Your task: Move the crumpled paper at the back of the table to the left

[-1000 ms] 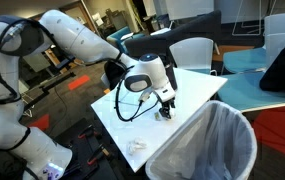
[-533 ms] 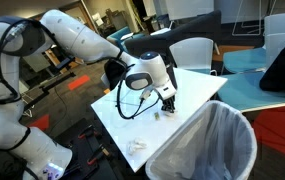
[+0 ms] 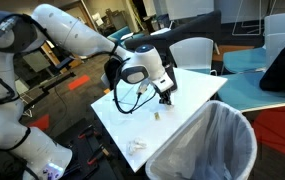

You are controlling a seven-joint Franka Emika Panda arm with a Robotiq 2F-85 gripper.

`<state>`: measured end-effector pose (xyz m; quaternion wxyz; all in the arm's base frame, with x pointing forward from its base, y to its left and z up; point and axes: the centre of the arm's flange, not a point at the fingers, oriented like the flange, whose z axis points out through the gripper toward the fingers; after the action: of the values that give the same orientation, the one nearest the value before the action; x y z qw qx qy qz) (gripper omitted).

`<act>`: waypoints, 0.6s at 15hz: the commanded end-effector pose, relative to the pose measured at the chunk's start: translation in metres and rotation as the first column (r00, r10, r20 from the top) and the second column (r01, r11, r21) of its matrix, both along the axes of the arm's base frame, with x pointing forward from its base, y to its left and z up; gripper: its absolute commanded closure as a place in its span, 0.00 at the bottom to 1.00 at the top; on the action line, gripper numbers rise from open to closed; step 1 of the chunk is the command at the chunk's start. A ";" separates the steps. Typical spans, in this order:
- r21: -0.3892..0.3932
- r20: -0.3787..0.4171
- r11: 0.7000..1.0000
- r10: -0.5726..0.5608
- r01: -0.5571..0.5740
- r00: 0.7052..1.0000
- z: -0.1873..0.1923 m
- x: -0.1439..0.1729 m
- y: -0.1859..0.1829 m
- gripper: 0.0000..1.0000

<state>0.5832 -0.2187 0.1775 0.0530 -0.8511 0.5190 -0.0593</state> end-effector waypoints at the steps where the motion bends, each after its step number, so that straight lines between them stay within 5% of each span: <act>1: 0.097 -0.010 0.982 0.165 -0.164 0.986 0.065 -0.036 0.036 1.00; 5: 0.196 -0.056 0.915 0.370 -0.353 0.927 0.106 -0.067 0.087 1.00; 9: 0.293 -0.074 0.799 0.566 -0.524 0.821 0.118 -0.086 0.149 1.00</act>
<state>0.5216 -0.1103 0.2829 0.1273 -0.9364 0.3207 0.0635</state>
